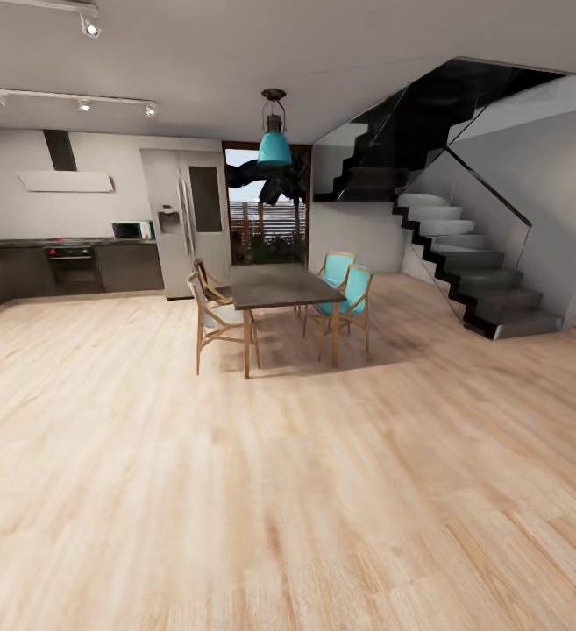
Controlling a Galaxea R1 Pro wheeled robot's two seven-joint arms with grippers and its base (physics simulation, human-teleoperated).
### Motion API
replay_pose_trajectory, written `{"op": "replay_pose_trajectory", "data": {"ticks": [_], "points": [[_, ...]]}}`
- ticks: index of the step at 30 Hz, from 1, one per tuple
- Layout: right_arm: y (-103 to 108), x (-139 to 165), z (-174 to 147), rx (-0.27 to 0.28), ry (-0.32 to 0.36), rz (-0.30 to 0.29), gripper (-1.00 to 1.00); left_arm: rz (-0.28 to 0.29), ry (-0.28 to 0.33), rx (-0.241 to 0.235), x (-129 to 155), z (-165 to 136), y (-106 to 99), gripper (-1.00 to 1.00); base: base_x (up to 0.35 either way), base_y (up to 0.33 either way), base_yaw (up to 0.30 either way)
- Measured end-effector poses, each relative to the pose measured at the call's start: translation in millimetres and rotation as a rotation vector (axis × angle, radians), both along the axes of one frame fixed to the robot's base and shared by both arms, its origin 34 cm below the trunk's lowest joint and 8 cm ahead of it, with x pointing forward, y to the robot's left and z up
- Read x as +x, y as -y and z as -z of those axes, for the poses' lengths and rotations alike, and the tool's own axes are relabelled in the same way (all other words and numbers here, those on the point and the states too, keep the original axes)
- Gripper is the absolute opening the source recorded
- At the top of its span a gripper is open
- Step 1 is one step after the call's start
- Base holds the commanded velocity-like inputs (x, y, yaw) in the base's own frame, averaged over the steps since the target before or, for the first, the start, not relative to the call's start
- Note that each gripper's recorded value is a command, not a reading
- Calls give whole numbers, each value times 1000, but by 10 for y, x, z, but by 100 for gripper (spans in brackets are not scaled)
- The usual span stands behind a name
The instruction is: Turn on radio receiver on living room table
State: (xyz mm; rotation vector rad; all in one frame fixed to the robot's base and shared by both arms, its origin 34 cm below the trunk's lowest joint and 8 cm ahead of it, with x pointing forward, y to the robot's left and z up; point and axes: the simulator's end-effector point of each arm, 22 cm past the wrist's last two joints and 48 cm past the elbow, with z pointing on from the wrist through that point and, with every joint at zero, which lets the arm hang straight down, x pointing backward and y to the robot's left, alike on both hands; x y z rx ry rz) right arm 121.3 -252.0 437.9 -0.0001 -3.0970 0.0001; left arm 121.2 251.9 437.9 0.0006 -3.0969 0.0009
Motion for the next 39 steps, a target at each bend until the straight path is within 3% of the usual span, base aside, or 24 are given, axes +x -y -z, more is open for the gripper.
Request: {"op": "replay_pose_trajectory", "data": {"ticks": [6, 10, 16, 26, 35, 36, 37, 38, 39], "points": [[-262, 259, 3, 32, 36, -2, 100, -3, -30, -39, -262, -21, 278, 100, 0, 0, 0], [-425, 308, -4, 53, 43, 0, 100, -4, -32, -61, -281, -31, 452, 100, 0, 0, 0], [-429, 338, -4, 53, 53, -1, 100, -2, -12, -92, -195, -44, 710, 100, 0, 0, 0], [-99, 781, -15, 10, 172, -7, 100, -4, 48, -101, 81, -41, 773, 100, 0, 0, 0], [290, 1189, -62, -40, 236, -43, 100, 2, 75, -63, 350, -33, 661, 100, 0, 0, 0], [411, 1717, -179, -65, 287, -90, 100, 11, -18, -10, 461, -53, 528, 100, 0, 0, 0], [475, 2988, -637, -90, 495, -100, 100, 0, 102, 12, 1204, -148, 447, 100, 0, 0, 0], [523, 3539, -886, -103, 566, -100, 100, -22, 310, 23, 2205, -460, 380, 100, 0, 0, 0], [552, 3431, -840, -106, 545, -101, 100, -41, 512, 26, 3062, -940, 329, 100, 0, 0, 0]]}}
